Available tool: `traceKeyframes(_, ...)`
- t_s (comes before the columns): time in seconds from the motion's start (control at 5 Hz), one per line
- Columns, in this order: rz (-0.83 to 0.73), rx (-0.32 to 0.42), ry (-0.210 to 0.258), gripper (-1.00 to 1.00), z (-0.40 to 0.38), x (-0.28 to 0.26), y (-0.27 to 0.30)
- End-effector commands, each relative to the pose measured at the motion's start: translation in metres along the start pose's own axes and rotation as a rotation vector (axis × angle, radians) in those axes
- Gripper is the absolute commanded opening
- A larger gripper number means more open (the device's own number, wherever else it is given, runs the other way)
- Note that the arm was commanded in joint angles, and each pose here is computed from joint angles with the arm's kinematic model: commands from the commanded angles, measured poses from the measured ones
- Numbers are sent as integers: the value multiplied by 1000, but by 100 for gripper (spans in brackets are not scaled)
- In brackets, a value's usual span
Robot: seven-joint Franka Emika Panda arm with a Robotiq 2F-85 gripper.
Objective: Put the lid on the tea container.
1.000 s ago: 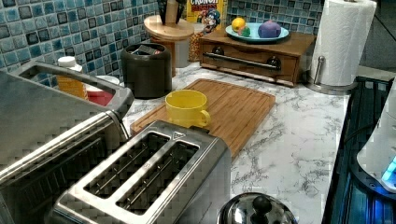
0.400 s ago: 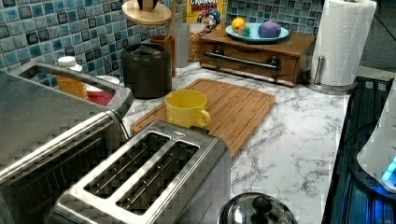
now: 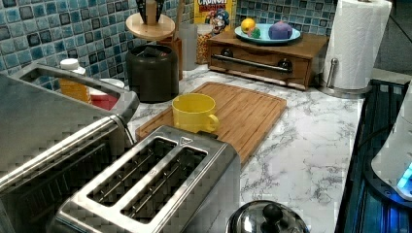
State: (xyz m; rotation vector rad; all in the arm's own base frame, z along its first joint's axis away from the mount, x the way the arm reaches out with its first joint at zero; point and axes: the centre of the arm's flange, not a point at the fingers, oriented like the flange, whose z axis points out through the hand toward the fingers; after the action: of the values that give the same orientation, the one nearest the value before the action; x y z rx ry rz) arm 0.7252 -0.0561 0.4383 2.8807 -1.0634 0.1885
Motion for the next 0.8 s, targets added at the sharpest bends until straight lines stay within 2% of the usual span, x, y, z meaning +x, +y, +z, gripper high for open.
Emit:
traceKeyframes(0.2, 39, 172, 214, -100, -140, 15, -15)
traceKeyframes(0.4, 39, 144, 176, -100, -122, 23, -22)
traceKeyframes(0.8, 44, 111, 163, -100, -94, 28, -26)
